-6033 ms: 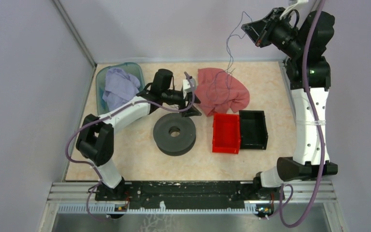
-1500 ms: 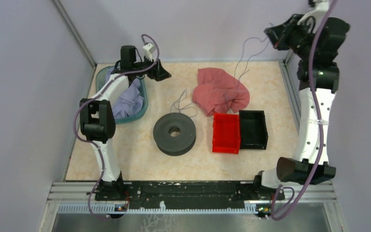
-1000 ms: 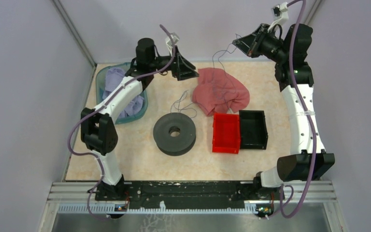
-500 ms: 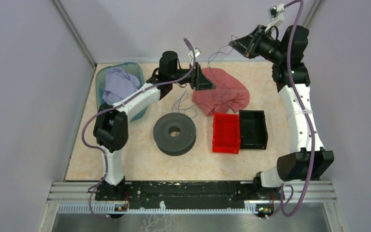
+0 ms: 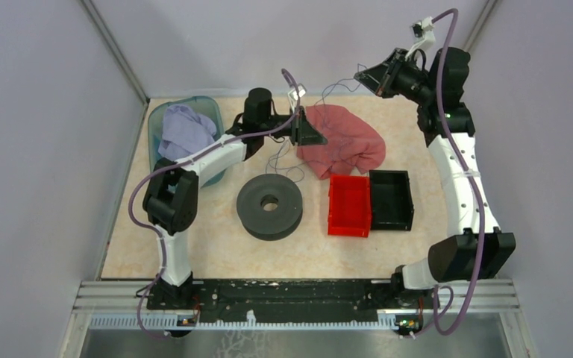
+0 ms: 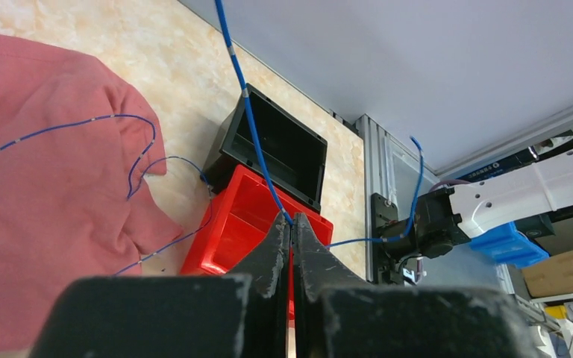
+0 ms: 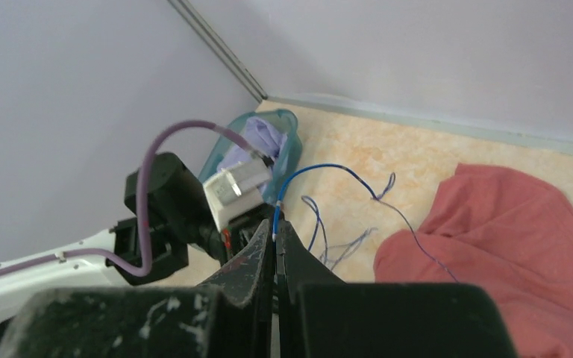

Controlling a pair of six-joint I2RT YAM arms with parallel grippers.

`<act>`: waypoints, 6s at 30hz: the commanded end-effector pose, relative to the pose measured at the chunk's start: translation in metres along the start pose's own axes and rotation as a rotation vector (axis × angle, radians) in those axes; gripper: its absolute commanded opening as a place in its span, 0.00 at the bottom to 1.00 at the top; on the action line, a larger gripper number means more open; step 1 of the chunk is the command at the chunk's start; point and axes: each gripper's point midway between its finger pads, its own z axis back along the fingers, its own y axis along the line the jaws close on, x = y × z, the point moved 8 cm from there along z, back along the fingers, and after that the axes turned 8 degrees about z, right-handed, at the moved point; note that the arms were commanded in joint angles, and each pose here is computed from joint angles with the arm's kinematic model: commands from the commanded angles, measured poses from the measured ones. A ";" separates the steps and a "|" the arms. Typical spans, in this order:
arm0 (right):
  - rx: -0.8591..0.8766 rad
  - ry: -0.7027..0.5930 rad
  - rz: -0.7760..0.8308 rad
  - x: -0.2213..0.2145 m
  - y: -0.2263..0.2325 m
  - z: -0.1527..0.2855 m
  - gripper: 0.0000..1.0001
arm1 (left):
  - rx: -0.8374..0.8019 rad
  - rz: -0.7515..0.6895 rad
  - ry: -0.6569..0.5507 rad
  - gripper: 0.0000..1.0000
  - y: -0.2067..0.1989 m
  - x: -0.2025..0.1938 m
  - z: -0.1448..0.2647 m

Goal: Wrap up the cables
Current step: Adjust the cable at the center of the board.

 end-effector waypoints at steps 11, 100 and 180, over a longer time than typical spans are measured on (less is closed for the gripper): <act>-0.148 0.222 0.422 -0.057 -0.030 0.028 0.39 | 0.111 -0.425 0.085 0.00 -0.046 0.050 0.077; 0.438 0.094 0.269 -0.052 0.044 -0.010 0.00 | 0.352 -0.618 0.069 0.01 -0.049 0.012 0.110; 0.414 0.163 0.394 -0.080 0.033 -0.002 0.11 | -0.003 -0.396 0.048 0.00 -0.085 0.019 0.080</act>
